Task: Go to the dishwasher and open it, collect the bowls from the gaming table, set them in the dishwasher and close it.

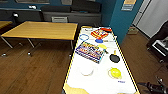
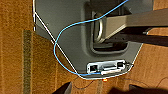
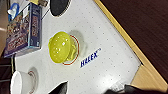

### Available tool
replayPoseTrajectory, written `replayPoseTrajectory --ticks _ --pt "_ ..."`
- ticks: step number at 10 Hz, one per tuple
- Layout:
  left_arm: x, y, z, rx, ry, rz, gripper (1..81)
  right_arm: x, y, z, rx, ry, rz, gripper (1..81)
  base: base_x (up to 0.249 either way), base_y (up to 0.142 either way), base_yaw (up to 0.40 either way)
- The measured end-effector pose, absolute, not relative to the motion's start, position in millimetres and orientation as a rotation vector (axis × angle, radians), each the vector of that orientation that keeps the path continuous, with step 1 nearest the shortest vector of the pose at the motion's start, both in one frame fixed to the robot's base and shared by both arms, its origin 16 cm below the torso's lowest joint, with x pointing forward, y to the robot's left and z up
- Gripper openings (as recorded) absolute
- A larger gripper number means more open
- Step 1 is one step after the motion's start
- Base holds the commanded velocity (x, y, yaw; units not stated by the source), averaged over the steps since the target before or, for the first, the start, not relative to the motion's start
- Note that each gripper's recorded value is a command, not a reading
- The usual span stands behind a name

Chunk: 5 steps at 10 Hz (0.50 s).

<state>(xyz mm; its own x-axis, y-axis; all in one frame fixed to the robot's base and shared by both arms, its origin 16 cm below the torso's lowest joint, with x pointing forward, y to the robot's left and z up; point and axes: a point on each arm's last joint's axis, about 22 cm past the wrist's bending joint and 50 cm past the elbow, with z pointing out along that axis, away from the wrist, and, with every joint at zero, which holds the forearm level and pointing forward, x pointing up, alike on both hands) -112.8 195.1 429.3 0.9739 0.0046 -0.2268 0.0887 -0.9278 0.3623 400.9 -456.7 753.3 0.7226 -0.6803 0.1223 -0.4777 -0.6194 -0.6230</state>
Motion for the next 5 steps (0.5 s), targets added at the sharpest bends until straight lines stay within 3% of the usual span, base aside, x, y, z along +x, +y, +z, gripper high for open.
replayPoseTrajectory --ticks 5 --pt "-114 194 429 2.743 0.071 -0.320 81.1 436 -466 705 -2.364 1.003 -0.439 81.1 0.000 0.000 0.000"
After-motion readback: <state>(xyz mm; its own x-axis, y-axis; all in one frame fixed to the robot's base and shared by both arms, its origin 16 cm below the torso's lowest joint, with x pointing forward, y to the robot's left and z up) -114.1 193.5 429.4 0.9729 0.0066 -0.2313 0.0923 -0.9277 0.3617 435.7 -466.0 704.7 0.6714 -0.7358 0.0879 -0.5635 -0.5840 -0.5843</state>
